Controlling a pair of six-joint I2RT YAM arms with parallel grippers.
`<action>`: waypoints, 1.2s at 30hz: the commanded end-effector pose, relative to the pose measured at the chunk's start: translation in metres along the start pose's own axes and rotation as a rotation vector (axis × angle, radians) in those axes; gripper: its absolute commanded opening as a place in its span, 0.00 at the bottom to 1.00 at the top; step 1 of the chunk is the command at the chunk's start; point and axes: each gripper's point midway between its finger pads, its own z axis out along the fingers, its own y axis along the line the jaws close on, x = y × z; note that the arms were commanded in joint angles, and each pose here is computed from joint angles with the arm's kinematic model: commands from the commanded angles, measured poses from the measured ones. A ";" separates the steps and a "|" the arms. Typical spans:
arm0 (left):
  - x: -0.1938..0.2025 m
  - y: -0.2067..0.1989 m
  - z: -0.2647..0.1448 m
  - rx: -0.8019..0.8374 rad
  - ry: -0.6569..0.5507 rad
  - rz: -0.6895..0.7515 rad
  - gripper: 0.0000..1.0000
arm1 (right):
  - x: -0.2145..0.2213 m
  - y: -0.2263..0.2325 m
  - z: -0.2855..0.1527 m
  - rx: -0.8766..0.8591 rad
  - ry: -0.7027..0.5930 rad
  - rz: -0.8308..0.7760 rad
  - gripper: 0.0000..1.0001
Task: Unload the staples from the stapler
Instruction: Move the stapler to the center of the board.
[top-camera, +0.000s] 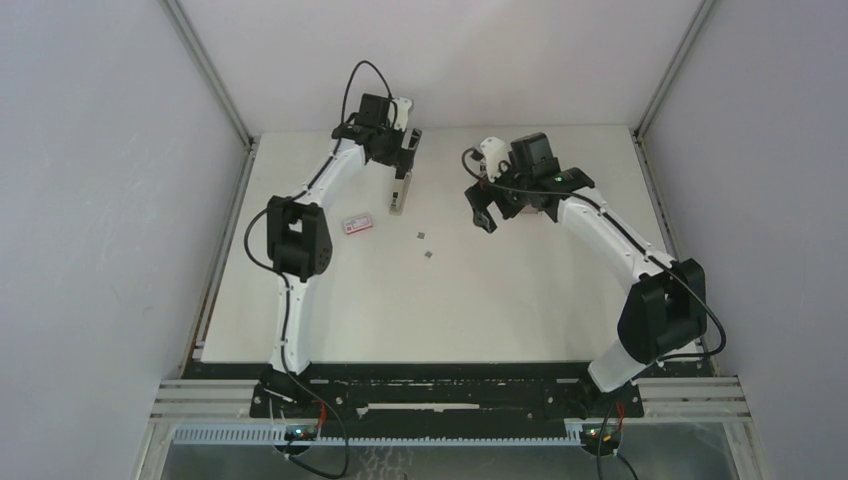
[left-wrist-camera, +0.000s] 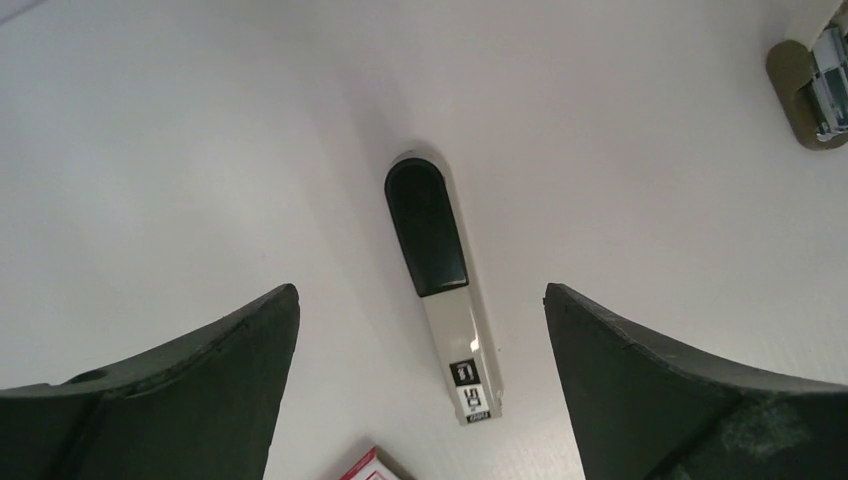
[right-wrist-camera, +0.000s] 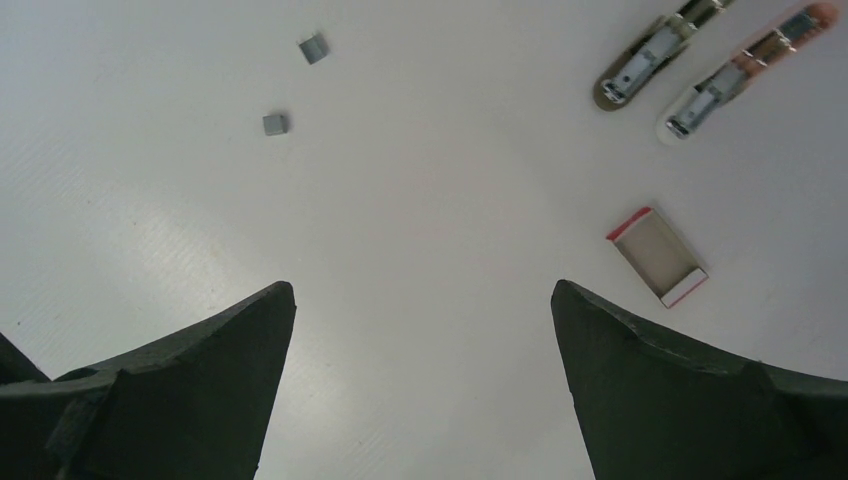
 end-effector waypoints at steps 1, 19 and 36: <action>-0.012 -0.009 0.010 0.034 -0.019 -0.052 0.96 | -0.019 -0.017 -0.030 -0.002 -0.122 0.070 1.00; 0.004 -0.013 0.045 -0.026 0.015 -0.097 0.76 | -0.028 -0.017 -0.049 0.005 -0.177 0.058 1.00; 0.012 -0.016 0.050 -0.059 0.041 -0.084 0.33 | -0.029 -0.015 -0.050 -0.003 -0.189 0.051 1.00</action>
